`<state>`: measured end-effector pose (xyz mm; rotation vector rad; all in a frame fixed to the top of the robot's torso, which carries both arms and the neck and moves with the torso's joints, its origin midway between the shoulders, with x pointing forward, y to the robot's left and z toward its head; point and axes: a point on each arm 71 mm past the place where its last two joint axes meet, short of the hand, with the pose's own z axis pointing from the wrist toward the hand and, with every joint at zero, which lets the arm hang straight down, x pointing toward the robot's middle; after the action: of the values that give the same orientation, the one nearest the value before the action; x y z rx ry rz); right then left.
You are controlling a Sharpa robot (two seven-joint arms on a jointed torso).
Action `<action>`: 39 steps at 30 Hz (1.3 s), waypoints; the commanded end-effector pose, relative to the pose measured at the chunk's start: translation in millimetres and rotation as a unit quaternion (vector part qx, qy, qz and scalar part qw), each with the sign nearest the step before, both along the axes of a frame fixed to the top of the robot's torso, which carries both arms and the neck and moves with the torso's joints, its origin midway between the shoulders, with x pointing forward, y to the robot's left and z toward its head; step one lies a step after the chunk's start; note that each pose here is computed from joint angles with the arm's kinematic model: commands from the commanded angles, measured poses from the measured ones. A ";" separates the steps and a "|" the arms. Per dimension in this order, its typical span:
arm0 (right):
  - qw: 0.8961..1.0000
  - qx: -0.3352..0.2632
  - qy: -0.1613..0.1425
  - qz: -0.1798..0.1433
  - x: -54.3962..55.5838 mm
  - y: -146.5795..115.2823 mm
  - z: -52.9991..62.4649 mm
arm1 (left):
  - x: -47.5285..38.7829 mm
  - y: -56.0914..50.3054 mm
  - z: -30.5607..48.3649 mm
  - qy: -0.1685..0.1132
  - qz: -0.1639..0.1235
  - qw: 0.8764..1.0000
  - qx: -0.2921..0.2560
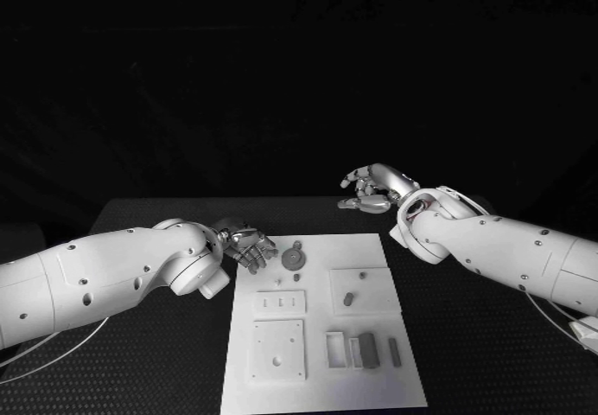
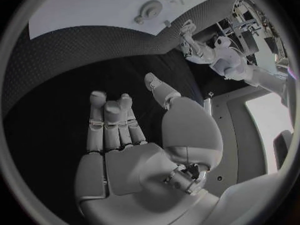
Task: Assemble the parts on the task board
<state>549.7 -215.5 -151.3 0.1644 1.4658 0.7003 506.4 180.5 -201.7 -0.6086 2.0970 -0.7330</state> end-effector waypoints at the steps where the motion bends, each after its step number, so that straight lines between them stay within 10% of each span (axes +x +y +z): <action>1: 0.999 0.032 0.021 -0.002 4.2 -4.0 2.7 | -4.1 -2.4 -3.4 0.010 -0.019 0.998 0.062; 11: 0.999 0.030 0.018 -0.013 11.5 -11.3 7.3 | -16.4 -6.9 -9.7 0.017 -0.020 0.997 0.067; 29: 0.999 0.034 0.025 -0.006 9.6 -6.9 7.1 | -31.8 -18.7 -10.3 -0.077 -0.036 0.991 0.102; 39: 0.999 0.035 0.028 -0.006 9.6 -7.4 6.4 | -37.7 -23.1 -23.1 -0.094 -0.028 0.988 0.116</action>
<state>559.4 -224.1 -144.7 0.2569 1.4842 0.7304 467.7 158.7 -227.4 -0.3589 2.0508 -0.5651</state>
